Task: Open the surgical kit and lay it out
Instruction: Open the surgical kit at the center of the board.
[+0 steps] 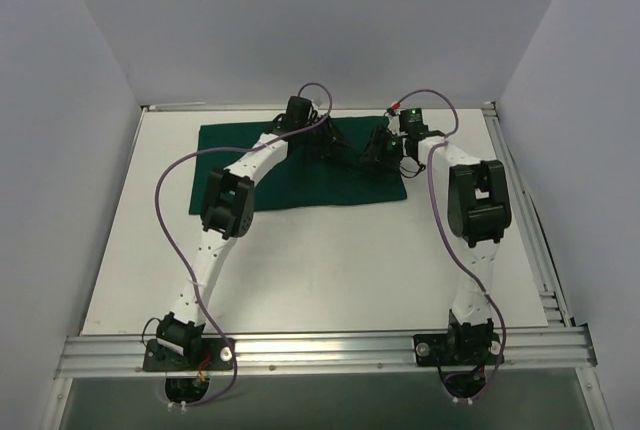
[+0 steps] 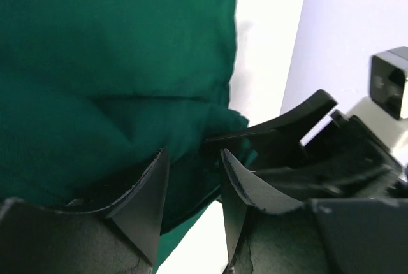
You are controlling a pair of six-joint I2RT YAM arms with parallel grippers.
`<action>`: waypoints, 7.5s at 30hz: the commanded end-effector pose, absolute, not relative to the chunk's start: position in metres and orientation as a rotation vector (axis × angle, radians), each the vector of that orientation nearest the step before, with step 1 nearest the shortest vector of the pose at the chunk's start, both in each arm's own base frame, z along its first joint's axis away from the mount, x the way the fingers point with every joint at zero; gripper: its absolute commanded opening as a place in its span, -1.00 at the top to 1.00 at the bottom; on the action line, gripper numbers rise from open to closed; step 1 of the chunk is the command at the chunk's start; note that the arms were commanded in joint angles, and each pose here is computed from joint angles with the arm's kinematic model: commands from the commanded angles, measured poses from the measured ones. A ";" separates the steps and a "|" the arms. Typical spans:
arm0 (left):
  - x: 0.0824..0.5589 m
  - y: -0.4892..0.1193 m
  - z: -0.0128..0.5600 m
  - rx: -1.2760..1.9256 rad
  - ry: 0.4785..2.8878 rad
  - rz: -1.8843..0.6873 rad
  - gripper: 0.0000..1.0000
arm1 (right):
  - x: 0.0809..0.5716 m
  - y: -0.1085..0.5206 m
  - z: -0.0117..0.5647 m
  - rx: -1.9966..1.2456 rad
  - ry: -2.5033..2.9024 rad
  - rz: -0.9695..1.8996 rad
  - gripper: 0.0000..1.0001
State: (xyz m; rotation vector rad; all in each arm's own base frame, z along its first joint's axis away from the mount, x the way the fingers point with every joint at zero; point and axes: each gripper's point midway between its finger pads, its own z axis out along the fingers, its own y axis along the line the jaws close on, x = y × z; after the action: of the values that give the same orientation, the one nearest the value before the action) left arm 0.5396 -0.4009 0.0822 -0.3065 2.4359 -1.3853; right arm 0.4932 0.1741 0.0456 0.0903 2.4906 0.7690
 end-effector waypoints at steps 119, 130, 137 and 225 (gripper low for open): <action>0.520 -0.270 0.192 -0.265 2.348 -1.226 -0.06 | 0.501 0.180 0.125 0.733 2.359 1.222 1.00; 0.496 -0.185 0.145 -0.689 2.515 -1.036 -0.22 | 0.477 0.196 0.155 0.685 2.380 1.279 1.00; 0.513 -0.170 0.121 -0.838 2.463 -1.081 -0.38 | 0.463 0.213 0.155 0.641 2.411 1.305 1.00; 0.564 -0.134 0.066 -1.062 2.389 -0.981 0.24 | 0.390 0.164 0.149 0.647 2.540 1.196 1.00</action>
State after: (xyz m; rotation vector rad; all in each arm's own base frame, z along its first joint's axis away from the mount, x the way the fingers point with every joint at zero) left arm 0.5616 -0.1535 0.0514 -1.1515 2.3581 -1.0641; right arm 0.3889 0.1594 0.1119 0.7055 2.5987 1.1480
